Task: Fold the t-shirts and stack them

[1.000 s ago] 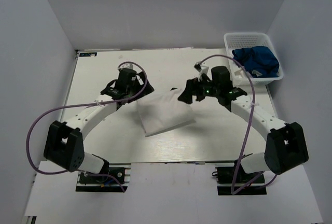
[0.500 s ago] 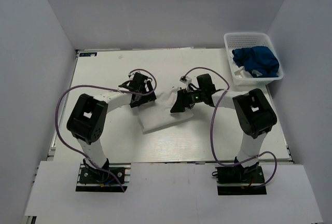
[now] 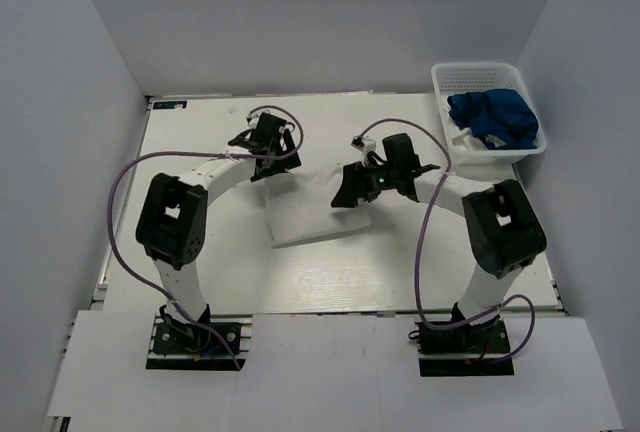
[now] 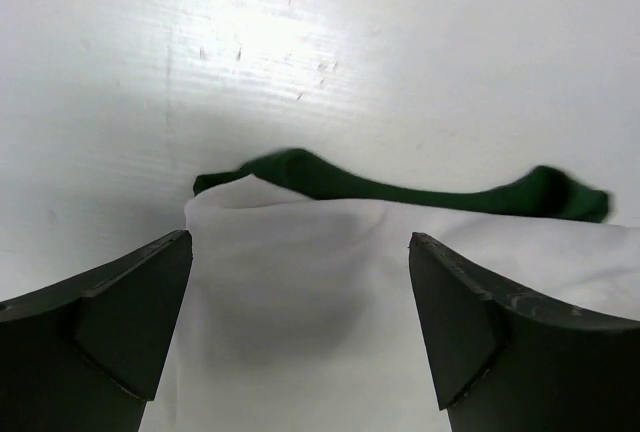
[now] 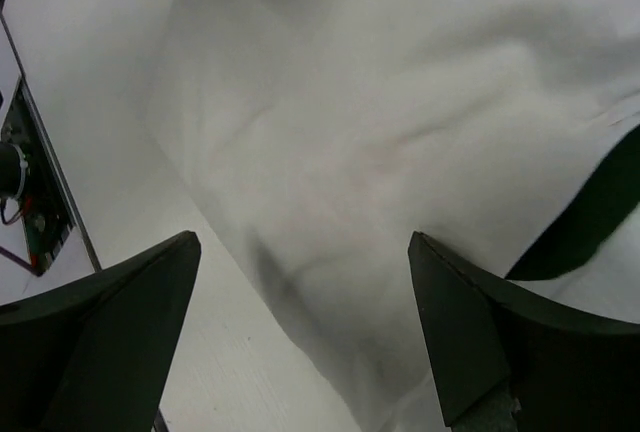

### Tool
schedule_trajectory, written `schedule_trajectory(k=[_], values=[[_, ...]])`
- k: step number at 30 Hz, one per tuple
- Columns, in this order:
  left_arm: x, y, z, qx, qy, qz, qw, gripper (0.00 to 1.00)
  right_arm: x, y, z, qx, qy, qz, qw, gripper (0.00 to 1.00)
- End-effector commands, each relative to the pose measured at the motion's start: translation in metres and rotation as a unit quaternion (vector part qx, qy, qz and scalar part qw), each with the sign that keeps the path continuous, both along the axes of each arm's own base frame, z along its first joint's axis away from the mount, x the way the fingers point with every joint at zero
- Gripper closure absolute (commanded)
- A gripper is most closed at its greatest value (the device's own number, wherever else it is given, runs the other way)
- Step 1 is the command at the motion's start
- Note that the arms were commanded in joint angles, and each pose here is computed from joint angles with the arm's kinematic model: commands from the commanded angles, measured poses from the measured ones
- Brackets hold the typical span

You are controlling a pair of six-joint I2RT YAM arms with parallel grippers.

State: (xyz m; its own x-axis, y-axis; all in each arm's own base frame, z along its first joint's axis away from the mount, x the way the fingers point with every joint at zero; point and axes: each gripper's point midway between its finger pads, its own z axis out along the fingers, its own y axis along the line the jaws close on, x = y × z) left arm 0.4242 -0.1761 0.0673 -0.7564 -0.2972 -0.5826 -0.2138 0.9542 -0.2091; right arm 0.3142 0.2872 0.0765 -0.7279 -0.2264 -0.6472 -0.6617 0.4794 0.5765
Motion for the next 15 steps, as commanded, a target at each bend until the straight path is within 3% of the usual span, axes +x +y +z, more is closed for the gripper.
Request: schedule_trajectory(k=[1,5,9,12,15], values=[[0.010,0.013,0.087,-0.001,-0.078,0.015,0.997,0.01,0.028,-0.007,0.067,-0.001,-0.079,-0.049,0.996,0.10],[-0.006,0.004,0.121,-0.042,-0.110,-0.022,0.993,0.01,0.034,-0.001,0.103,0.024,-0.111,-0.052,0.992,0.10],[-0.037,-0.034,0.104,-0.110,-0.079,-0.114,0.984,0.01,0.037,0.012,0.103,0.063,-0.093,-0.043,0.993,0.10],[-0.064,-0.065,0.080,-0.174,-0.052,-0.193,0.964,0.01,0.046,0.019,0.075,0.075,-0.052,-0.045,0.995,0.10],[-0.095,-0.093,0.062,-0.257,-0.011,-0.261,0.930,0.01,0.066,0.030,0.060,0.097,-0.069,-0.047,0.992,0.10]])
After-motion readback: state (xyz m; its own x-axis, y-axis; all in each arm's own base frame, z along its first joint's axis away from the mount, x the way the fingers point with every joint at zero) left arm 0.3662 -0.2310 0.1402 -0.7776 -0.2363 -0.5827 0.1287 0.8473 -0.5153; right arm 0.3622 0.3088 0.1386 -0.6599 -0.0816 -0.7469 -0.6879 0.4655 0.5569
